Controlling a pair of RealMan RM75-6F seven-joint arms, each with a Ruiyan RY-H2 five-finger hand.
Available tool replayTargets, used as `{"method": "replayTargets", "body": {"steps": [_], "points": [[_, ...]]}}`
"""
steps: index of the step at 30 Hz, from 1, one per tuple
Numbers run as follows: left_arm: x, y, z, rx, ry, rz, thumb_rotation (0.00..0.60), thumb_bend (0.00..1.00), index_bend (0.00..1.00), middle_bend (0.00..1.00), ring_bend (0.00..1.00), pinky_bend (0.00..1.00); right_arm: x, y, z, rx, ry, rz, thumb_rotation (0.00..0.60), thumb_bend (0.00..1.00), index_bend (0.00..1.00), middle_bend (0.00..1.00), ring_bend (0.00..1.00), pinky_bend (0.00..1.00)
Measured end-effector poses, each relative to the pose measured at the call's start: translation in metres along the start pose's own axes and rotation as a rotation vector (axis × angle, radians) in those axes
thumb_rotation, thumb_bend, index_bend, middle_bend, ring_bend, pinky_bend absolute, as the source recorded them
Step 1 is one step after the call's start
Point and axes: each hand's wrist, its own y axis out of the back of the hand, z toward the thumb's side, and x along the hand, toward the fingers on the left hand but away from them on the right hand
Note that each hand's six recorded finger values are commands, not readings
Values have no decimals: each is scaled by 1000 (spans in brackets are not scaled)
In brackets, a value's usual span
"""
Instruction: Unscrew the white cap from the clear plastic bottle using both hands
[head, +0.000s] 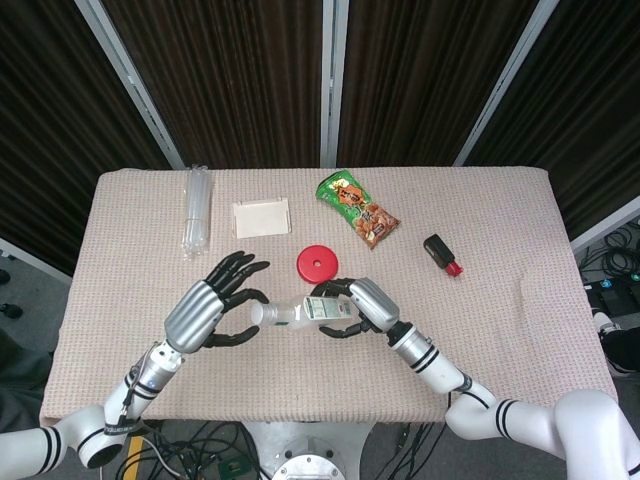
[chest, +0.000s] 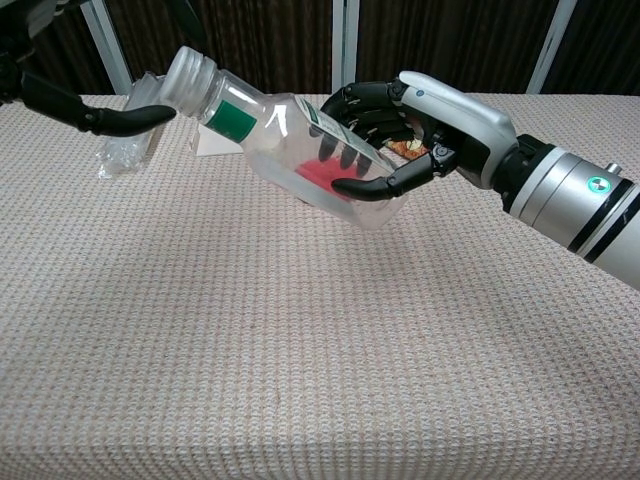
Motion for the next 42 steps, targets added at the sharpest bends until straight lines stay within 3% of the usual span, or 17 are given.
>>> {"method": "replayTargets", "body": {"steps": [14,32,38,42], "points": [[2,-2,1,1,-1,-6,600,350,450,106,0,0,0,0,-2,2,-4,4,600,414,580,543,428,505],[-3,3,-7,7,21,17,600,352,469,144,0,0,5,7,-7,45,-14,-5,600,417,579,543,428,506],[-13,9,-29,76,88,1,600,352,468,144,0,0,13,22,-14,133,-39,-3,600,418,579,542,428,506],[-25,6,-54,214,161,-73,600,352,457,144,0,0,20,35,-21,228,-64,-1,600,418,580,535,427,506]]}}
